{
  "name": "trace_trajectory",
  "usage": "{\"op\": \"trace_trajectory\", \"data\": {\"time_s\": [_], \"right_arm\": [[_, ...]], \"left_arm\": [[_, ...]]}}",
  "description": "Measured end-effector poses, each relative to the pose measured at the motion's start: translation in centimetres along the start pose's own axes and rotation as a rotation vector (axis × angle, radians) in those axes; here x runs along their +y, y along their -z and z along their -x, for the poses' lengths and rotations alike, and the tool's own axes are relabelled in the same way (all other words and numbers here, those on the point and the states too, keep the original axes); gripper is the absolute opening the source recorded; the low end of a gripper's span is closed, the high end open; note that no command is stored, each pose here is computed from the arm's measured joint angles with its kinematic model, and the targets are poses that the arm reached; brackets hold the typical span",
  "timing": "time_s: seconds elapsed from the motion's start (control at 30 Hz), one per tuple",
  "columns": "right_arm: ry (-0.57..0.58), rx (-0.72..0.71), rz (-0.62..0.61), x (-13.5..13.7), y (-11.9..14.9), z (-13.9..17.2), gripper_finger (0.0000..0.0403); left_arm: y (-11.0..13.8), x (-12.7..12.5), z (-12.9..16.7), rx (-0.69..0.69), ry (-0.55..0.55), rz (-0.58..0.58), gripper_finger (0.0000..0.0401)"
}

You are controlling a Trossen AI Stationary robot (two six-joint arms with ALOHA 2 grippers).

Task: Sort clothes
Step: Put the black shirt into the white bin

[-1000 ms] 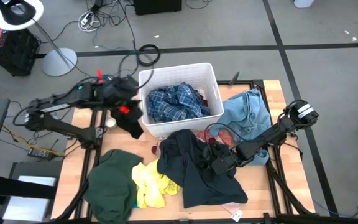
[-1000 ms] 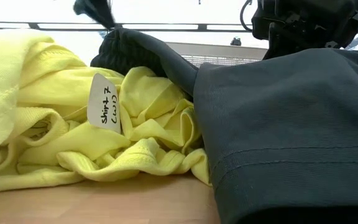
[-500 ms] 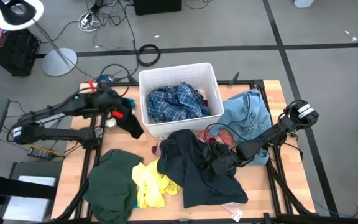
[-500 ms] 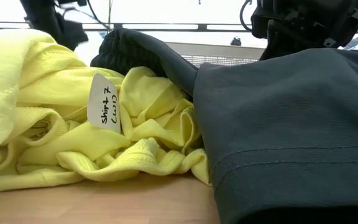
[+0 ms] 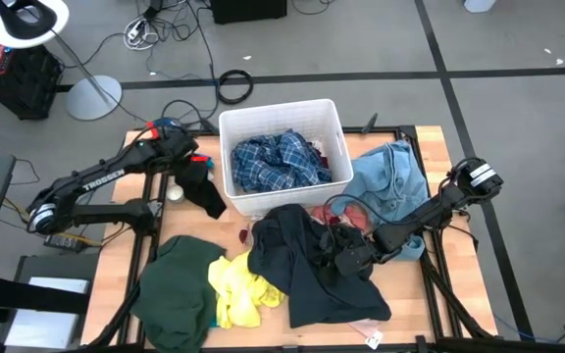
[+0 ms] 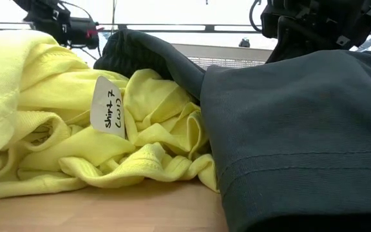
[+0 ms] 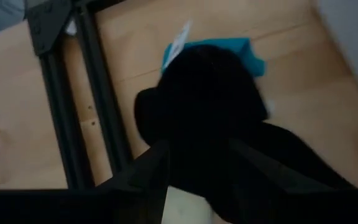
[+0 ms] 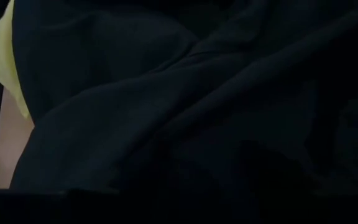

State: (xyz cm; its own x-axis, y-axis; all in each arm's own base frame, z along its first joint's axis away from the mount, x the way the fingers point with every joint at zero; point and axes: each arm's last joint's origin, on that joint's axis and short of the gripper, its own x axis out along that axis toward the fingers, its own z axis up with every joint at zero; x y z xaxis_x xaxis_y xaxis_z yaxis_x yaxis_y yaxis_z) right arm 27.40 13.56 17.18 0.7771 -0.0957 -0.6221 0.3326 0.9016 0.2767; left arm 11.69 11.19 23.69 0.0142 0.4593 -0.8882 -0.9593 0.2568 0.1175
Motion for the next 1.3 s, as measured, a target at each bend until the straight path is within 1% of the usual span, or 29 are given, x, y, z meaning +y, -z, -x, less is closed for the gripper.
{"op": "trace_trajectory", "data": {"time_s": [0.2, 0.27, 0.4, 0.47, 0.53, 0.63, 0.67, 0.73, 0.83, 1.0, 1.17, 1.3], "right_arm": [[-0.004, -0.004, -0.003, 0.0, 0.0, 0.0, 0.0228], [-0.005, -0.005, -0.003, 0.1, -0.1, 0.0, 0.0228], [-0.006, -0.007, -0.004, 0.1, -0.1, 0.0, 0.0228], [-0.006, -0.007, -0.004, 0.1, -0.1, 0.0, 0.0228], [-0.007, -0.008, -0.003, 0.1, -0.1, 0.0, 0.0228], [-0.012, -0.013, 0.006, 0.1, -0.1, 0.0, 0.0228], [-0.014, -0.015, 0.007, 0.1, -0.2, 0.0, 0.0228], [-0.015, -0.017, 0.006, 0.2, -0.2, 0.0, 0.0228], [-0.016, -0.017, 0.006, 0.2, -0.2, 0.0, 0.0228], [-0.018, -0.019, 0.005, 0.2, -0.2, 0.0, 0.0228], [-0.022, -0.024, 0.002, 0.2, -0.3, 0.0, 0.0228], [-0.027, -0.029, 0.002, 0.3, -0.3, 0.0, 0.0228]], "left_arm": [[0.3, 0.4, -2.5, -0.001, -0.012, 0.063, 0.0163], [0.4, 0.3, -3.3, -0.011, 0.017, 0.069, 0.0163], [0.9, 0.3, -4.5, 0.002, 0.02, 0.077, 0.0162], [1.0, 0.4, -4.6, 0.027, 0.04, 0.065, 0.0153], [1.1, 0.4, -4.6, 0.052, 0.081, 0.042, 0.0121], [0.9, 0.2, -4.3, 0.072, 0.134, 0.005, 0.0034], [0.8, 0.2, -4.1, 0.073, 0.143, 0.0, 0.0018], [0.6, 0.2, -3.6, 0.085, 0.149, -0.008, 0.0009], [0.4, 0.1, -2.4, 0.109, 0.145, -0.046, 0.0003], [-0.2, 0.4, 1.2, 0.086, 0.153, -0.094, 0.0002], [-0.7, 1.0, 6.3, -0.044, 0.253, -0.081, 0.0001], [-1.1, 1.8, 10.5, -0.175, 0.353, -0.063, 0.0001]]}}
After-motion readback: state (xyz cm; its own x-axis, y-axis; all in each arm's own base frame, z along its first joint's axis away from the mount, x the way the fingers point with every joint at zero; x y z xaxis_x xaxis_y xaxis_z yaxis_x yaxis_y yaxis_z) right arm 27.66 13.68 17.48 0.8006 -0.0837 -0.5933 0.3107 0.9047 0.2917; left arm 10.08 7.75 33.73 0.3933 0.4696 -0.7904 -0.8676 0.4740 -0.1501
